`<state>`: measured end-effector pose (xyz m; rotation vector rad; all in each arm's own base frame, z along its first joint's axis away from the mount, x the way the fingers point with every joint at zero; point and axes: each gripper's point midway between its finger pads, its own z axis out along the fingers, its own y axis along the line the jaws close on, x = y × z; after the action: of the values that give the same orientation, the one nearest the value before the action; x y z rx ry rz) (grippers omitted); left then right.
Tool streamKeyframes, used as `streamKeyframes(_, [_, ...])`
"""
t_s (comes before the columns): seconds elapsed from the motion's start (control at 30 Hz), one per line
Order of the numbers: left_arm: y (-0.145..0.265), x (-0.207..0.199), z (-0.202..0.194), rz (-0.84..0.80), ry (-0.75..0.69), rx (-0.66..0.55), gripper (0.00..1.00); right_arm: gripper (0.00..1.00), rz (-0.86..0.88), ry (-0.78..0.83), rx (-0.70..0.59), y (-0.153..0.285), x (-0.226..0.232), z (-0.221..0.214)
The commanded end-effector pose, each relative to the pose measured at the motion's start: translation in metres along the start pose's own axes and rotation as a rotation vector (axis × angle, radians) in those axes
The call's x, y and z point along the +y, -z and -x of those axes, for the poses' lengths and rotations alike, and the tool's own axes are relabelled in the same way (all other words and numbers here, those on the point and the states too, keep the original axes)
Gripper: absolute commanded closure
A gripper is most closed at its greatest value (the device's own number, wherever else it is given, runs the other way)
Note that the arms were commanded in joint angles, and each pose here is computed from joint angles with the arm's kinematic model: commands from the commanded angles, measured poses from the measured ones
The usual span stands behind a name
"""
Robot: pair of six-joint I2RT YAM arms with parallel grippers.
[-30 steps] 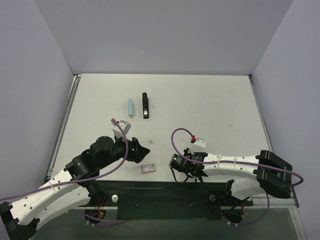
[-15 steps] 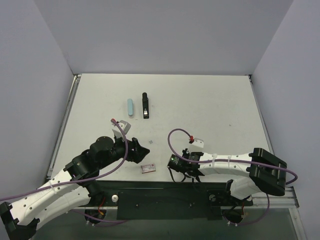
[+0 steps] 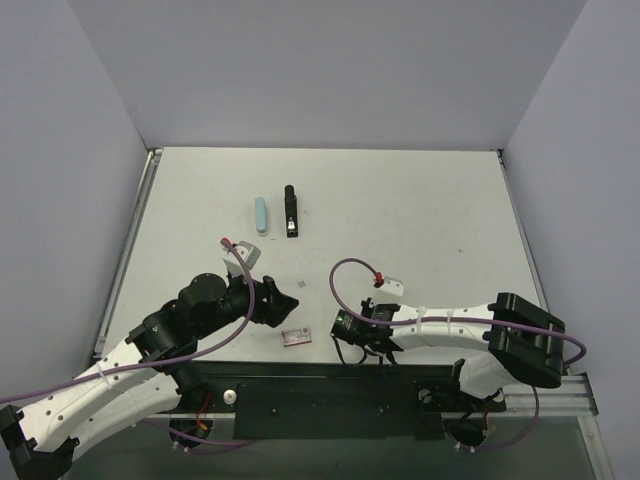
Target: Unload the staples from the stapler
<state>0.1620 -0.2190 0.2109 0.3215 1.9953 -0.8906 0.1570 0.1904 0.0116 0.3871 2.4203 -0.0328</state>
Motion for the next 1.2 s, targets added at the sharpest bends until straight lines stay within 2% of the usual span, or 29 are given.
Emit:
streamKeyframes(0.0, [0.003,-0.004,0.009,-0.015,-0.019,-0.027,0.15,0.93,-0.011,-0.002,-0.033,0.004,0.002,0.008])
streamKeyframes(0.13, [0.003,-0.004,0.009,-0.015,-0.017,-0.027,0.15,0.85,-0.007,-0.005,-0.033,0.005,0.003,0.009])
streamKeyframes(0.4, [0.002,-0.005,0.009,-0.012,-0.019,-0.023,0.15,0.77,0.013,-0.015,-0.043,0.01,0.006,0.014])
streamKeyframes(0.77, [0.004,-0.005,0.01,-0.009,-0.018,-0.021,0.15,0.71,0.089,-0.016,-0.101,0.028,0.018,0.041])
streamKeyframes(0.97, [0.01,-0.003,0.017,0.01,-0.019,-0.035,0.15,0.62,0.132,0.066,-0.151,0.041,0.032,0.06])
streamKeyframes(1.17, [0.014,-0.001,0.019,0.027,-0.019,-0.04,0.15,0.61,0.23,0.195,-0.149,0.042,0.066,0.067])
